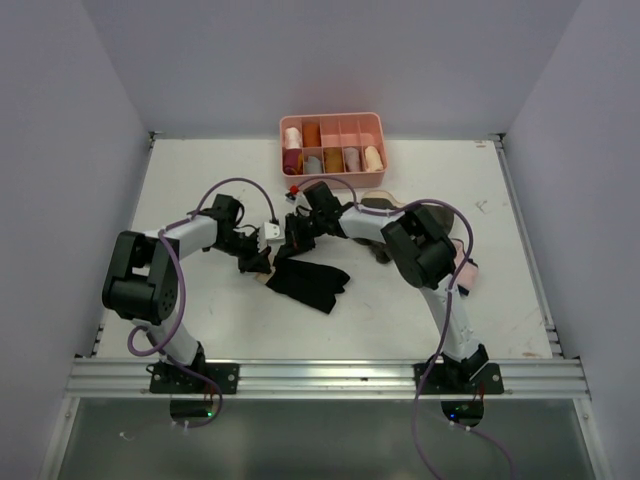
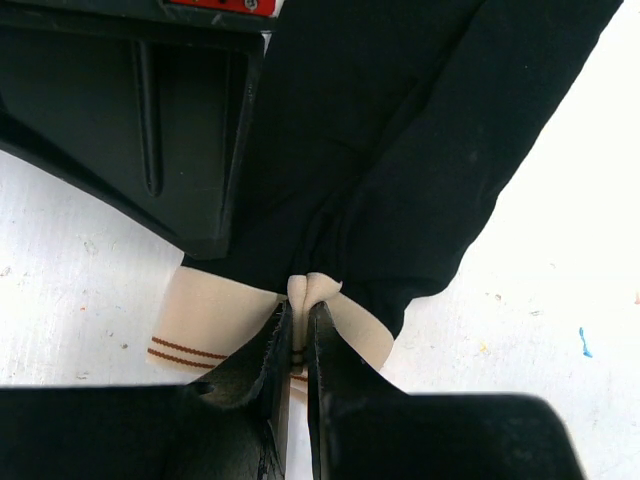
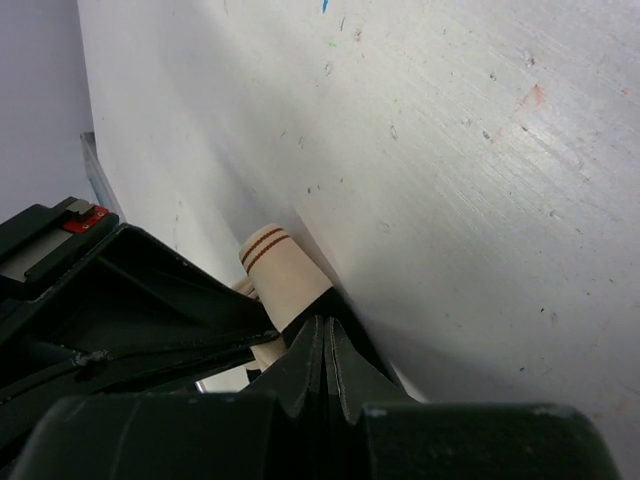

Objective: Roll the underwear
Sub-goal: Fold the underwear

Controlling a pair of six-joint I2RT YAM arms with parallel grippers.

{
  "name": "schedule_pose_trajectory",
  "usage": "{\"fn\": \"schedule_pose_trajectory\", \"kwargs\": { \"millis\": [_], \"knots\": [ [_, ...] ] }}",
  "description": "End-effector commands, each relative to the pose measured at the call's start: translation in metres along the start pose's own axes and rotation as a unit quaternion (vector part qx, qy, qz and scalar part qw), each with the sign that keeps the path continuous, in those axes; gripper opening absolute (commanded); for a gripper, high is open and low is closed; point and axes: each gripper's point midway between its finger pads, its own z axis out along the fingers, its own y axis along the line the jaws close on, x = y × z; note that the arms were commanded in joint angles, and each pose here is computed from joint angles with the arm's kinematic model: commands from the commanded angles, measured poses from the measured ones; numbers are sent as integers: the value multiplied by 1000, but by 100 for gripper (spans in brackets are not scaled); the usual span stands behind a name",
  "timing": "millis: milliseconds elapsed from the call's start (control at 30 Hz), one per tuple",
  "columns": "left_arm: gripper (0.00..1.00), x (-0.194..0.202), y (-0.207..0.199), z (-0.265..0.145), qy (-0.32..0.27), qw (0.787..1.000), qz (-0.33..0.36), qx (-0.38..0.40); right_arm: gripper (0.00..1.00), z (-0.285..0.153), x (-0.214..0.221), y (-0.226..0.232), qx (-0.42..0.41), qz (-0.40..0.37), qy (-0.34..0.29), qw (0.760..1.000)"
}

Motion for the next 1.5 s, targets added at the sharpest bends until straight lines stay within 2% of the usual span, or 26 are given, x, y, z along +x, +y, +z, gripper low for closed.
{"fn": "schedule_pose_trajectory", "kwargs": {
  "millis": [0,167,333,633,967,1200,1467],
  "knots": [
    [0,64,-3,0,124,992,-16,-12,0,-4,-14,19,-25,-30,-25,999],
    [0,65,-3,-1,127,992,-16,-12,0,-11,-19,27,-26,-47,-32,998],
    [0,56,0,-4,118,993,-16,-17,0,-4,-8,7,17,-56,-10,998],
    [0,-4,2,-30,43,998,12,-38,0,5,18,-6,30,-73,22,997],
    [0,-29,9,-40,3,997,37,-65,0,7,21,-8,26,-72,25,997],
    [0,-29,30,-30,-3,997,9,-78,0,7,23,-6,18,-71,31,997],
    [0,-38,43,-28,-23,995,13,-98,0,7,27,-8,18,-71,38,997]
  ]
}}
